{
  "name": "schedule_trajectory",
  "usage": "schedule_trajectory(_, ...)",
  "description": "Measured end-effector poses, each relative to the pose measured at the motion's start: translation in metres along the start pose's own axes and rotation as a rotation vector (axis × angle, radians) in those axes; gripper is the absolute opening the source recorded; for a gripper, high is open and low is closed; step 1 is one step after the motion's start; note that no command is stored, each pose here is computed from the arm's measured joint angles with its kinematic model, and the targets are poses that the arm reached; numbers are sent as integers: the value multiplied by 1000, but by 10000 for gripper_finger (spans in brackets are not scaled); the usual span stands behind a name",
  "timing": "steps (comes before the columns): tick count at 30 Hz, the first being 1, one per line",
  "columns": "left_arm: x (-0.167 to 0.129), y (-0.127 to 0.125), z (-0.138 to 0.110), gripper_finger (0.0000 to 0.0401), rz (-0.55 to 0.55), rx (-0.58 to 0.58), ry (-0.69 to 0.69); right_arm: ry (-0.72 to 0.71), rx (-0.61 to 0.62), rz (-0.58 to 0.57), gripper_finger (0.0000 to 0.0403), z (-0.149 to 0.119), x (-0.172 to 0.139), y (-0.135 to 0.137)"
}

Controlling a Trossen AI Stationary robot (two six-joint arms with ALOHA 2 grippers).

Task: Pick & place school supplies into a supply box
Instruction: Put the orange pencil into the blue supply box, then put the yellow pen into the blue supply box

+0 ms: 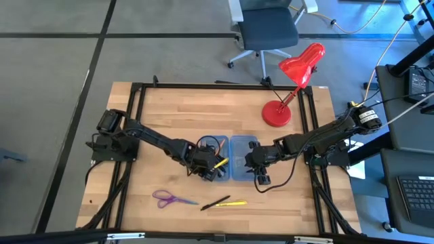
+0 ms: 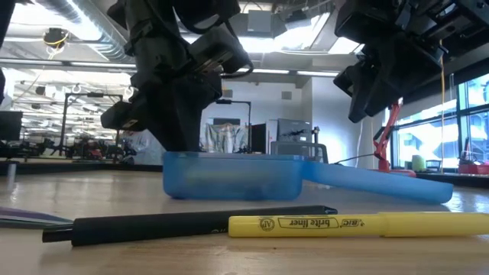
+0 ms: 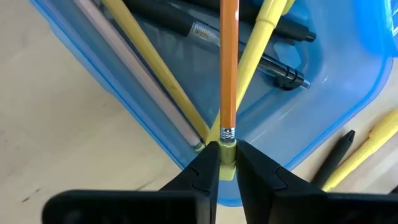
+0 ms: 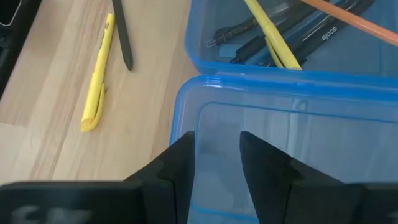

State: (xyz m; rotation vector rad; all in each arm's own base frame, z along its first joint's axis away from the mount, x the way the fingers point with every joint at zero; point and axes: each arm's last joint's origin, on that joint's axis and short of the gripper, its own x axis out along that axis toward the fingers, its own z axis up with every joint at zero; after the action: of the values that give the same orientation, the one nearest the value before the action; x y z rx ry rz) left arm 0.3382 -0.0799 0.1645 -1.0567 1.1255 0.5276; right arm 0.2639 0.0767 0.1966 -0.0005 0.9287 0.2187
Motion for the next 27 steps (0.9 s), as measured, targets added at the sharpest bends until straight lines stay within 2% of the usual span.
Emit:
schedule_trajectory(12,0,0,-1,54,-11,42,36,5,0,0,132,0,0,0)
schedule_trajectory(19,0,0,-1,84,-11,96,33,5,0,-1,132,0,0,0)
schedule_trajectory(27,-21,-4,0,104,-55,176,-15,-3,-3,0,132,0,0,0)
